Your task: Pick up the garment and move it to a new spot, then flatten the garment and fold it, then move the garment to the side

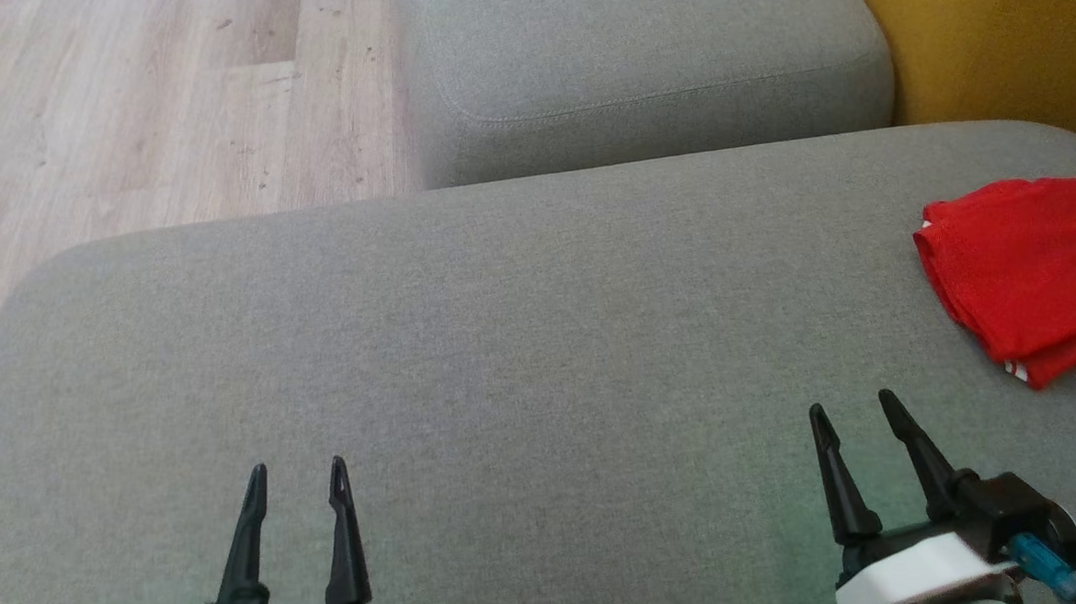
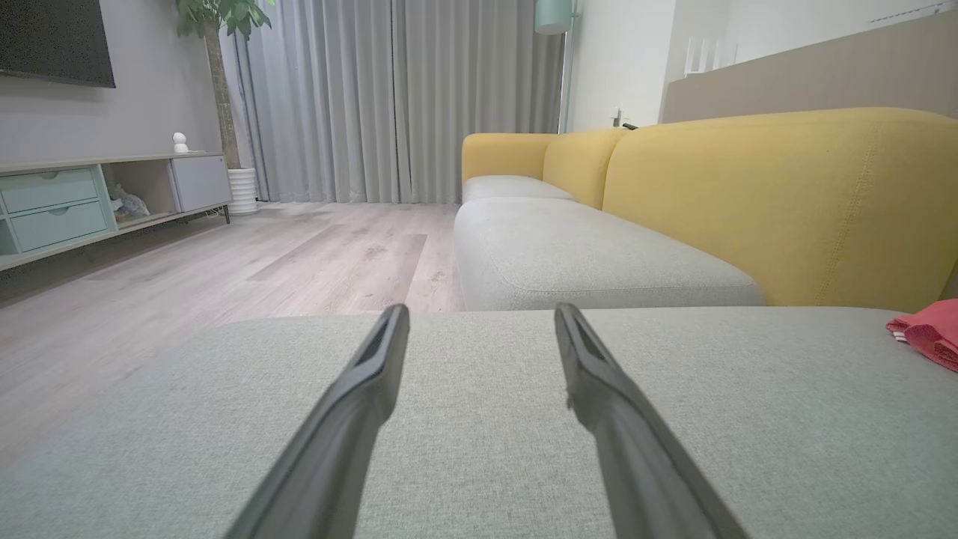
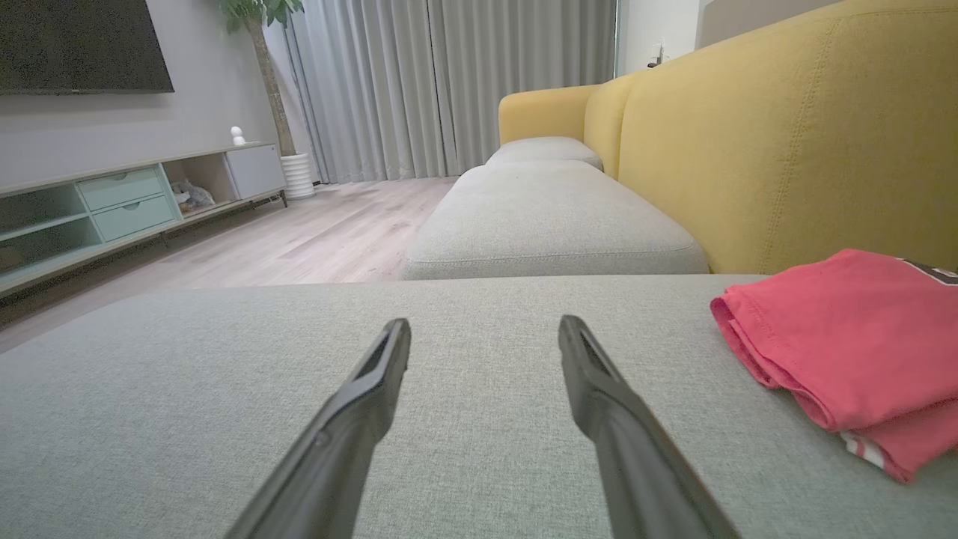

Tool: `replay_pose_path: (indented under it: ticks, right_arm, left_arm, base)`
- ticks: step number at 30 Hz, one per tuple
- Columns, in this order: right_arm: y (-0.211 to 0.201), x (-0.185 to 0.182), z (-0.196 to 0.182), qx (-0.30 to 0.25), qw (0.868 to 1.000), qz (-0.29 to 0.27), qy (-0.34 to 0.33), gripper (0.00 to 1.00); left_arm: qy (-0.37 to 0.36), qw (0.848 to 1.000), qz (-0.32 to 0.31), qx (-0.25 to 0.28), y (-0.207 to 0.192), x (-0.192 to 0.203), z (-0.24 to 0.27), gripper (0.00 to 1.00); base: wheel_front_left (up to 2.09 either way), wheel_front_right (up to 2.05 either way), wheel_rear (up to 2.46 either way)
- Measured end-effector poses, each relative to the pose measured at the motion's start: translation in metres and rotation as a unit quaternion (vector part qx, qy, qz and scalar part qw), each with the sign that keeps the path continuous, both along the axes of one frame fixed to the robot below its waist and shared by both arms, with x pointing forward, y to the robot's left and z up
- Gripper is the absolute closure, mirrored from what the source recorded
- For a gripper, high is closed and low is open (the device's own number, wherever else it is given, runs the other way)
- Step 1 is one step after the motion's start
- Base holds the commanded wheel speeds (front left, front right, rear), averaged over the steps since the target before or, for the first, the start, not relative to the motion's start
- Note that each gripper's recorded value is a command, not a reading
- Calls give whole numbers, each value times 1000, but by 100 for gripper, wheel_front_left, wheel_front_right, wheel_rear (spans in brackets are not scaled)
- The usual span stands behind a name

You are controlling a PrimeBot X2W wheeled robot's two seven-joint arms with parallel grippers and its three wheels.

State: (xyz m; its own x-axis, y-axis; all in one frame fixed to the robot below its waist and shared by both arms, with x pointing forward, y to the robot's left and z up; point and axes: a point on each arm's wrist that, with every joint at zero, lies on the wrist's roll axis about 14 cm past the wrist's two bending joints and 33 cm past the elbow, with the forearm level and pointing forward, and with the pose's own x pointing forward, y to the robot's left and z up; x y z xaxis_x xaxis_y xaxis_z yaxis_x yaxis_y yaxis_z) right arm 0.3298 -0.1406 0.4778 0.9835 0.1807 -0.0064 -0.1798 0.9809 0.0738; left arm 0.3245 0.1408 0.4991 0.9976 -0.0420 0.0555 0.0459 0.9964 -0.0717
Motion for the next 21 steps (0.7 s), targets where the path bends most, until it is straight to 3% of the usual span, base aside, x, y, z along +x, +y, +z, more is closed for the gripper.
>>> replay_pose_path:
  ticks: [4, 5, 11, 21]
  right_arm:
    - [-2, 0, 0, 2, 1000, -5, 0, 0]
    - [-2, -1, -2, 3, 1000, -5, 4, 100]
    - [-4, -16, -34, 20, 998, -13, 59, 100]
    - [-9, -15, -35, 74, 994, -32, 71, 100]
  left_arm:
    - [4, 1000, -2, 3, -1, 0, -3, 0]
    - [9, 1000, -3, 4, -1, 0, -6, 100]
    - [64, 998, 4, -11, 2, -14, -38, 100]
    - [83, 994, 10, -66, 6, -12, -43, 100]
  base:
    - [0, 0, 0]
    - [0, 0, 0]
    - [0, 0, 0]
    - [0, 0, 0]
